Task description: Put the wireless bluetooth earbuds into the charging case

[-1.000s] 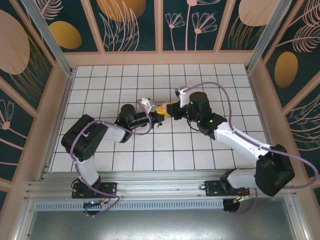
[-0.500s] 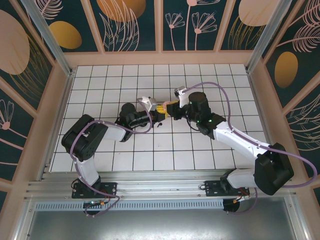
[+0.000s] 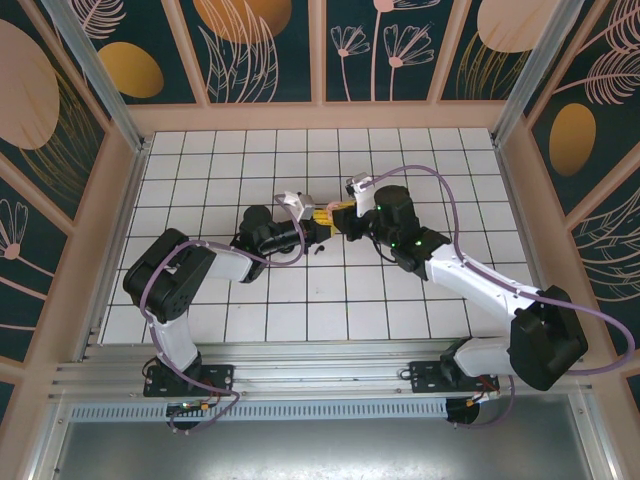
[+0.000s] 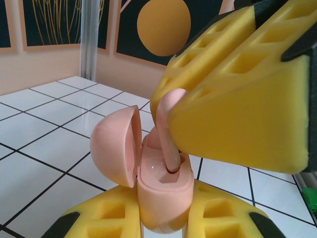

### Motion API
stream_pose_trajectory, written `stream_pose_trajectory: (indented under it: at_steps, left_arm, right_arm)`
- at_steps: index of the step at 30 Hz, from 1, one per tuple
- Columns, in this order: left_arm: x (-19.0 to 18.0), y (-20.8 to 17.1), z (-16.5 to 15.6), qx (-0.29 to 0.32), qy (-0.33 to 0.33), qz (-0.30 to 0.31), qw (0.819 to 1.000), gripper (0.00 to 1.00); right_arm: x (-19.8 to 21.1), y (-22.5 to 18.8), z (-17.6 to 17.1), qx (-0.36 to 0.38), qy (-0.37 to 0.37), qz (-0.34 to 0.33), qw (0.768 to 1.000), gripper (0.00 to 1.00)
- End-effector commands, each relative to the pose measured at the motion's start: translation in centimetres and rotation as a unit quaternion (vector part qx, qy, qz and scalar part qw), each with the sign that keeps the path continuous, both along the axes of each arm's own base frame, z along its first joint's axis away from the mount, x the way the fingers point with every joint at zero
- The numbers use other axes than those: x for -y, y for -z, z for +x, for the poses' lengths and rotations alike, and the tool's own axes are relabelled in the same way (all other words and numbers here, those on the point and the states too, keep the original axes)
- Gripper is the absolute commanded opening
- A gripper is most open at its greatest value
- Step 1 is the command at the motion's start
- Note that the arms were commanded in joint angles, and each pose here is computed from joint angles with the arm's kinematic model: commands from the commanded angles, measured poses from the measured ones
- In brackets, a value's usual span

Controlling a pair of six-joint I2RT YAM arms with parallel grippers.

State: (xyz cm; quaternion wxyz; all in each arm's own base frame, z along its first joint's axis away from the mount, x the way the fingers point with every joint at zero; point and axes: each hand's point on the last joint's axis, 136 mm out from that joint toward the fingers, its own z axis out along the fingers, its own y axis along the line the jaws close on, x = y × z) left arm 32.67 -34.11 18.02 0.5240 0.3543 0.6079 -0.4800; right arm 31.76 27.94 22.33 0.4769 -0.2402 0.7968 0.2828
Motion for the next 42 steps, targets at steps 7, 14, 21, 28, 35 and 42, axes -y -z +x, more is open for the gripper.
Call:
stream_pose_trajectory:
  at_steps: [7,14,21,28,35,42]
  left_arm:
    - [0.4,-3.8,0.3,0.054,0.0,-0.029,0.998,0.05]
    - [0.3,-3.7,0.3,0.057,0.0,-0.022,0.998,0.05]
    - [0.5,-3.5,0.3,0.055,0.003,-0.018,0.998,0.05]
    - [0.5,-3.0,0.4,0.054,0.0,-0.009,0.998,0.05]
    - [0.4,-2.8,0.4,0.057,-0.002,0.0,0.998,0.05]
    - [0.4,-2.7,0.3,0.057,0.0,0.002,0.998,0.05]
  right_arm:
    - [0.3,0.8,-0.7,-0.016,-0.001,-0.027,1.0,0.26]
    - [0.1,-0.2,-0.7,-0.013,-0.004,-0.012,1.0,0.32]
    - [0.1,-1.9,-1.1,-0.006,-0.011,0.015,1.0,0.38]
    - [0.0,-3.3,-1.3,-0.004,-0.022,0.044,0.999,0.46]
    - [-0.1,-5.3,-1.7,0.001,-0.034,0.077,0.996,0.5]
    - [0.5,-7.6,-2.3,-0.009,-0.044,0.119,0.992,0.53]
